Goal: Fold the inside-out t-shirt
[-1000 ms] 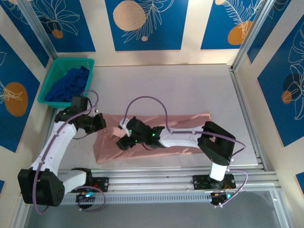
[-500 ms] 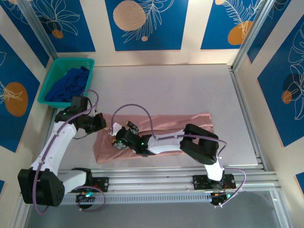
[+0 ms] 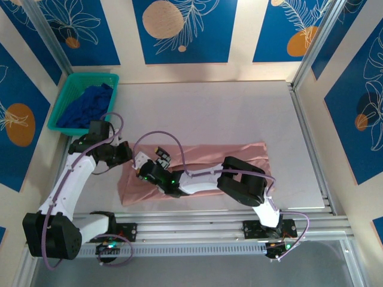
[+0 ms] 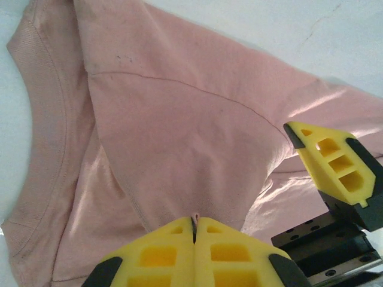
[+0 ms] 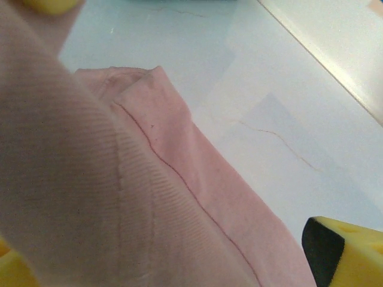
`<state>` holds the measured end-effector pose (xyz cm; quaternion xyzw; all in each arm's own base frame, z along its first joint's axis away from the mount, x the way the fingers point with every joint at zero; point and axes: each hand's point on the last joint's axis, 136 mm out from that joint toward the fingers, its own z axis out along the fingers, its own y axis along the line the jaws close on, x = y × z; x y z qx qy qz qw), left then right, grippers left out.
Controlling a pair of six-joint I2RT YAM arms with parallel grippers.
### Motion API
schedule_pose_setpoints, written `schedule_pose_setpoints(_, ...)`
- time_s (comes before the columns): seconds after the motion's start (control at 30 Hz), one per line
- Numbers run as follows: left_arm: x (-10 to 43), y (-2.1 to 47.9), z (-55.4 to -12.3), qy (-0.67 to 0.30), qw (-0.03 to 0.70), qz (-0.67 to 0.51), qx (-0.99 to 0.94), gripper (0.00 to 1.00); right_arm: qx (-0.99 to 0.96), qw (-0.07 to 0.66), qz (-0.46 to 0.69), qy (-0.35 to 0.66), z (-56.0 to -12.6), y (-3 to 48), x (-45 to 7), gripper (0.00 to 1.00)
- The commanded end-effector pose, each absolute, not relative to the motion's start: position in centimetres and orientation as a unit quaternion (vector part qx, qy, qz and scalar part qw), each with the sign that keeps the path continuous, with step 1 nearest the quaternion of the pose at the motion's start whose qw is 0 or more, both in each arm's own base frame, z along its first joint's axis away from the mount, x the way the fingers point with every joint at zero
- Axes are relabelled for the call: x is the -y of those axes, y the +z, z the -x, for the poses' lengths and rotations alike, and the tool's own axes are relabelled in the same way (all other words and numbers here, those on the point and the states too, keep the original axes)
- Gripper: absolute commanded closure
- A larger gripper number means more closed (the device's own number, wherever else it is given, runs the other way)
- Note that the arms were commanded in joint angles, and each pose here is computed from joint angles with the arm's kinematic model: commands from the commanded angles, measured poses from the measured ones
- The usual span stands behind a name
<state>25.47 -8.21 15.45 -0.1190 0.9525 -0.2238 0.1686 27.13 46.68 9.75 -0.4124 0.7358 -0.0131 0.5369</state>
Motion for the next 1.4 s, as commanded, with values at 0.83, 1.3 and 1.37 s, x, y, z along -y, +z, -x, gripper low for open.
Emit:
schedule_pose_setpoints(0.83,8.0,14.4,-23.9,-0.218,0.146,0.118,-0.958,1.00,-0.742,0.513,0.431,-0.021,-23.6,12.1,-42.2,0.68)
schedule_pose_setpoints(1.3,7.9,10.7,-20.8,-0.208,0.098,0.156,-0.961,1.00,-0.743,0.407,0.529,0.038,-19.2,9.2,-41.1,0.95)
schedule_pose_setpoints(1.37,8.2,10.1,-20.4,-0.212,0.086,0.160,-0.960,1.00,-0.741,0.386,0.548,0.043,-18.5,8.4,-40.8,0.95)
